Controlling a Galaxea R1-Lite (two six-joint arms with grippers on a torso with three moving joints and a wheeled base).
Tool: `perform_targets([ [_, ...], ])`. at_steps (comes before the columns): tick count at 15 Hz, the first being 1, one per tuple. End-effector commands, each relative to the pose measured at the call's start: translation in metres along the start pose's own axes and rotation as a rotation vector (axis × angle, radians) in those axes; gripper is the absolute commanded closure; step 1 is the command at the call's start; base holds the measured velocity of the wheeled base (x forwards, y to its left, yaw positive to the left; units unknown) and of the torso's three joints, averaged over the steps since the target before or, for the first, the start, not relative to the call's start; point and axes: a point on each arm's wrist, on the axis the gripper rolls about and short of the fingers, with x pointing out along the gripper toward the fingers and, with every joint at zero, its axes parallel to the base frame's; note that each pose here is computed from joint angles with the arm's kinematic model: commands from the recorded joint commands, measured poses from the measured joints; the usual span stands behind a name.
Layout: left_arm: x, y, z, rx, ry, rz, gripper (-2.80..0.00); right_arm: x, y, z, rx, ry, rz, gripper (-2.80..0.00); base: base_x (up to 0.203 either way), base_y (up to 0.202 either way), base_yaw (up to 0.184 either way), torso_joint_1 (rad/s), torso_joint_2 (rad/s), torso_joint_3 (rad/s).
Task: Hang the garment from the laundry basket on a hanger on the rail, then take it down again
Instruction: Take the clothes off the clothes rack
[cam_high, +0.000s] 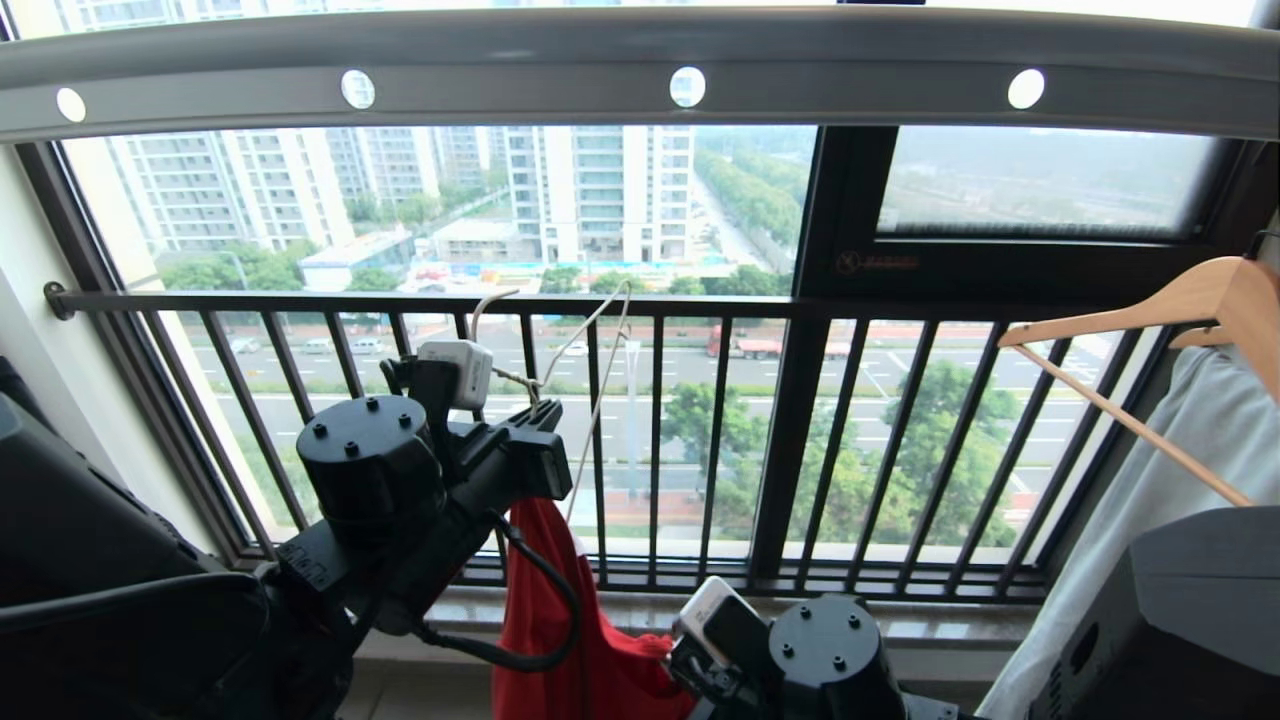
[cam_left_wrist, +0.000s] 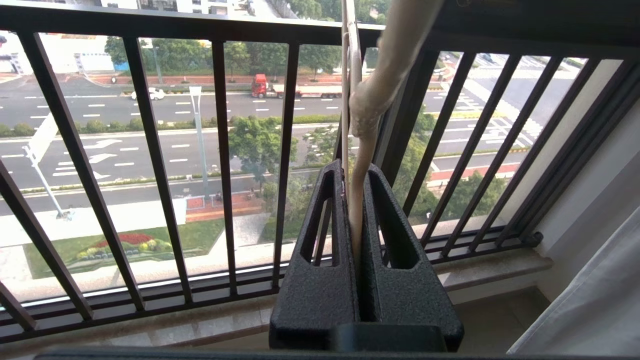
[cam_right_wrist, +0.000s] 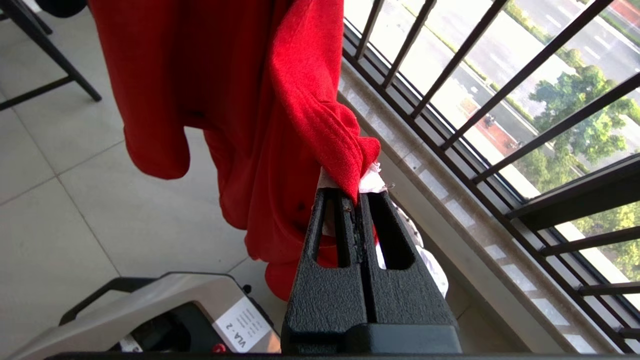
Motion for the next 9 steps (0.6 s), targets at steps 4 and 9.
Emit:
perform_targets([
  [4,0.011,0.000,0.004,-0.018,-0.048,0.090,0.00,-0.008,0.002,-0.021,-0.113,0.096,0.048,0.00,0.000,0.000,0.000,0.000,0.00,0.000],
  [9,0.018,0.009,0.007,-0.016,-0.067,0.121,0.00,-0.010,0.001,-0.028,-0.167,0.129,0.056,0.00,0.000,0.000,0.000,0.000,0.00,0.000],
])
